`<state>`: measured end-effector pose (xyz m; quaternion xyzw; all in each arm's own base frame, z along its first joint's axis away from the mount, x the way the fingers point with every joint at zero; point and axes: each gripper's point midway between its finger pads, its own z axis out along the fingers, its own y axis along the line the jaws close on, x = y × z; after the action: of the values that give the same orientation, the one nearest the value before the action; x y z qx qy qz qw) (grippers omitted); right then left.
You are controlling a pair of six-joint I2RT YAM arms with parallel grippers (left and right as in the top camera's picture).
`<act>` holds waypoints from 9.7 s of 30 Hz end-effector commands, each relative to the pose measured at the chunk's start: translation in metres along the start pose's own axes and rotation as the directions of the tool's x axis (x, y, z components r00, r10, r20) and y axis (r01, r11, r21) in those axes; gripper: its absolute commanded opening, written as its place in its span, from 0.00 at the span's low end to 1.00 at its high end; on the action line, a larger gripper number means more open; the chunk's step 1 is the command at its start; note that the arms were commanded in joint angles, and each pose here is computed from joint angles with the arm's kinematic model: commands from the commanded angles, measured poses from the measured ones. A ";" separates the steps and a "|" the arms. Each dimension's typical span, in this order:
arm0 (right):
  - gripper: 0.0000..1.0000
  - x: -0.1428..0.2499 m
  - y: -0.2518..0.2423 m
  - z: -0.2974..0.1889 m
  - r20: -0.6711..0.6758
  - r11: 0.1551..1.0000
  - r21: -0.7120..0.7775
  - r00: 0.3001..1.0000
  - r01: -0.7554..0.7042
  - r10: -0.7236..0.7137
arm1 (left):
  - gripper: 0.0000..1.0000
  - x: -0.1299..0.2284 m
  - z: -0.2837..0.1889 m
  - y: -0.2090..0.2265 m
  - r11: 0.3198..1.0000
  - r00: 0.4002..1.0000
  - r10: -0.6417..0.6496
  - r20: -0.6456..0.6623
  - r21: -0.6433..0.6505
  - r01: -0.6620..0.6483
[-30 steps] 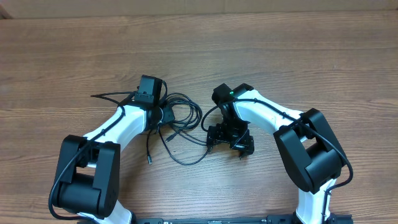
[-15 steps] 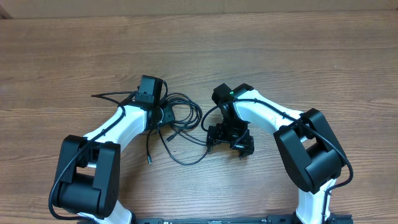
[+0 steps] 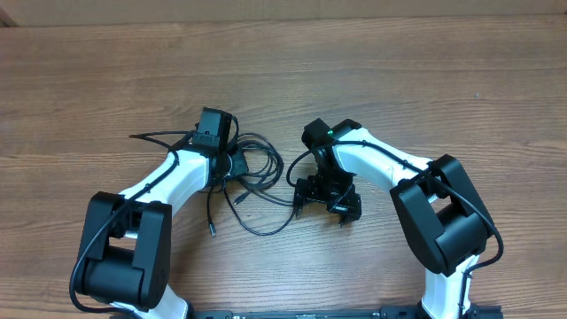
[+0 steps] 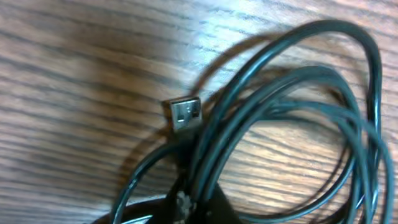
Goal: Untangle cables
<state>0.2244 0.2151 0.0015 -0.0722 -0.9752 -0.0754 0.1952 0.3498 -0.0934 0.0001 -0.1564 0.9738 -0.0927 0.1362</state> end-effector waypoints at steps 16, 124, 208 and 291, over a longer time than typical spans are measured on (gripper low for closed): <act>1.00 -0.007 -0.003 0.025 -0.016 0.999 0.009 0.999 0.039 -0.039 | 0.10 0.006 -0.013 -0.038 0.954 0.975 0.193 -0.110 0.252 -0.160; 1.00 -0.074 -0.105 -0.059 0.469 0.896 0.215 0.846 -0.388 0.254 | 0.66 0.036 -0.064 0.004 0.967 0.934 0.140 -0.329 -0.156 -0.199; 1.00 -0.174 -0.162 -0.111 0.615 0.823 -0.187 0.590 -0.536 0.524 | 0.39 0.026 0.019 -0.190 0.844 0.904 0.388 0.179 0.324 -0.427; 1.00 -0.174 -0.162 -0.111 0.615 0.823 -0.187 0.590 -0.536 0.524 | 0.37 -0.033 -0.034 0.069 0.886 0.971 0.237 0.042 -0.419 -0.198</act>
<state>0.3965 0.0190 0.0129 -0.3758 -0.9170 0.0242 -0.1314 0.3278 -0.0322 0.0078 -0.0928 0.9769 0.1294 0.1425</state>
